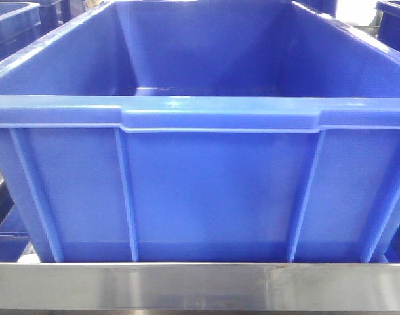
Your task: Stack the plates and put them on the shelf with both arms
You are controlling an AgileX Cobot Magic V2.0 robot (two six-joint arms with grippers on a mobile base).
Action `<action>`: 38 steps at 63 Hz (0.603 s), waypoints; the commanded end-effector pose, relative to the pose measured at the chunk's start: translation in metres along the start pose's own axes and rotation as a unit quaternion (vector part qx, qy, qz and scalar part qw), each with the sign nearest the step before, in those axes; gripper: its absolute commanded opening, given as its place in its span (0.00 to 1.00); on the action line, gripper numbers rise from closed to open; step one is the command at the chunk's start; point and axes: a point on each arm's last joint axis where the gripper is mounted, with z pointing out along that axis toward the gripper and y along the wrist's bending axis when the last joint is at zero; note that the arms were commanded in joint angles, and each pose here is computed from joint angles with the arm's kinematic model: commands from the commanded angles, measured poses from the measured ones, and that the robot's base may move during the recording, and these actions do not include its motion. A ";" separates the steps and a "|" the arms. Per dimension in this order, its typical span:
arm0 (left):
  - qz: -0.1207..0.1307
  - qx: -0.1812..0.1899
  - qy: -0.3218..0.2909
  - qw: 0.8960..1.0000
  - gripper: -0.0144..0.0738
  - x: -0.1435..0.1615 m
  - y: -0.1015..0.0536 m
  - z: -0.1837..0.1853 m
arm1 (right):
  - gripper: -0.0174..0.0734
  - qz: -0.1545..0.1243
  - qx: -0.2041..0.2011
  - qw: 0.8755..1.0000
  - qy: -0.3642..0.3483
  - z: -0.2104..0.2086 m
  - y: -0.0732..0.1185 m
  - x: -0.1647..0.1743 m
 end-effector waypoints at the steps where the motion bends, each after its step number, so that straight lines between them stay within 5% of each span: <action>1: -0.007 -0.023 -0.079 0.997 0.26 -0.015 0.003 0.002 | 0.26 -0.003 0.005 0.998 -0.066 -0.003 -0.001 -0.015; 17: -0.032 -0.089 -0.151 0.984 0.26 0.016 0.007 0.016 | 0.26 -0.003 0.005 0.998 -0.066 -0.003 -0.001 -0.015; 28: -0.057 -0.054 -0.150 0.986 0.26 0.046 0.003 0.026 | 0.26 -0.003 0.005 0.998 -0.065 -0.003 -0.001 -0.015; 38: -0.049 -0.015 -0.143 0.988 0.26 0.058 -0.003 0.030 | 0.26 -0.003 0.005 0.998 -0.065 -0.003 -0.001 -0.015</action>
